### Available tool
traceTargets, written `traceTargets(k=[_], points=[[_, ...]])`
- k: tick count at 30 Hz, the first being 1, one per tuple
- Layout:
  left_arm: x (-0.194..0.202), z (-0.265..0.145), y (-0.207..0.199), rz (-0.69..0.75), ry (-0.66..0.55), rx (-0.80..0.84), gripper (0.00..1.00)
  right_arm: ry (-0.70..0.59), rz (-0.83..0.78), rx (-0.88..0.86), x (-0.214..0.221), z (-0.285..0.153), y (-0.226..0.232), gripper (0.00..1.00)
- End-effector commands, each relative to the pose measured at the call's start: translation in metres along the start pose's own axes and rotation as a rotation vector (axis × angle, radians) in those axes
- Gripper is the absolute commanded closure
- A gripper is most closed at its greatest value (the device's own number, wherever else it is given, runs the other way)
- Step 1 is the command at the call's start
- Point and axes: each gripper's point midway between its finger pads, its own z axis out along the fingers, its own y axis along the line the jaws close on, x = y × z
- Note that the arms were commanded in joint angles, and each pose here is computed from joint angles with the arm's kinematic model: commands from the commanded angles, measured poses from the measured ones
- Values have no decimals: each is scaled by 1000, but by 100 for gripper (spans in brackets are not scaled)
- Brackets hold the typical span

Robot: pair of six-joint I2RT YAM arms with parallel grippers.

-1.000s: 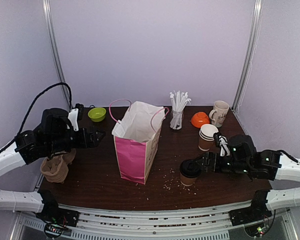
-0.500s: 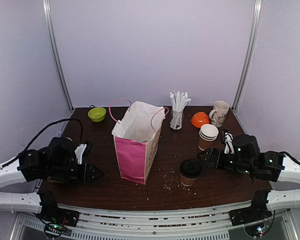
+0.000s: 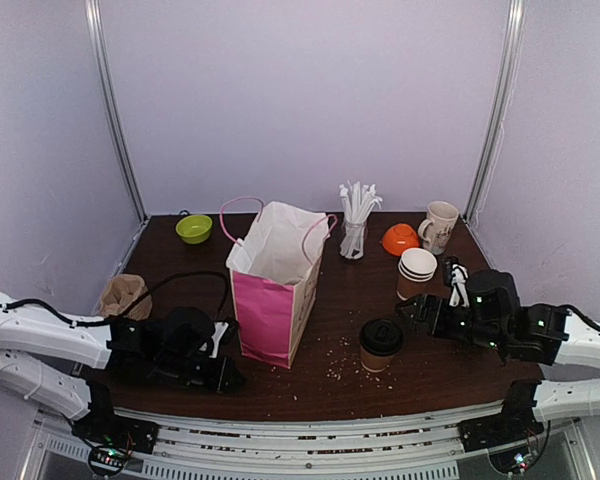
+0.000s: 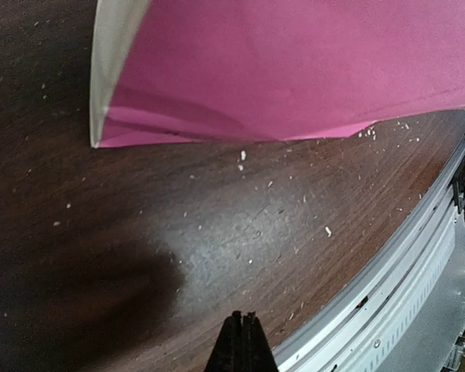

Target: Pack the takeout coffee

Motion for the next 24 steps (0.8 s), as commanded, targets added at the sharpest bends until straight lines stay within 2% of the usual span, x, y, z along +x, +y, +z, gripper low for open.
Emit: traceTargets(k=[1, 15, 21, 24], points=[[-43, 10, -33, 30, -114, 82, 100, -15, 10, 13, 3, 4, -8, 2], [-106, 48, 5, -45, -200, 35, 100, 69, 34, -12, 25, 18, -7, 1], [-126, 53, 8, -1, -201, -10, 100, 119, 9, -28, 33, 14, -6, 1], [-118, 43, 10, 21, -185, -20, 84, 159, 13, -79, 43, 11, -1, 3]])
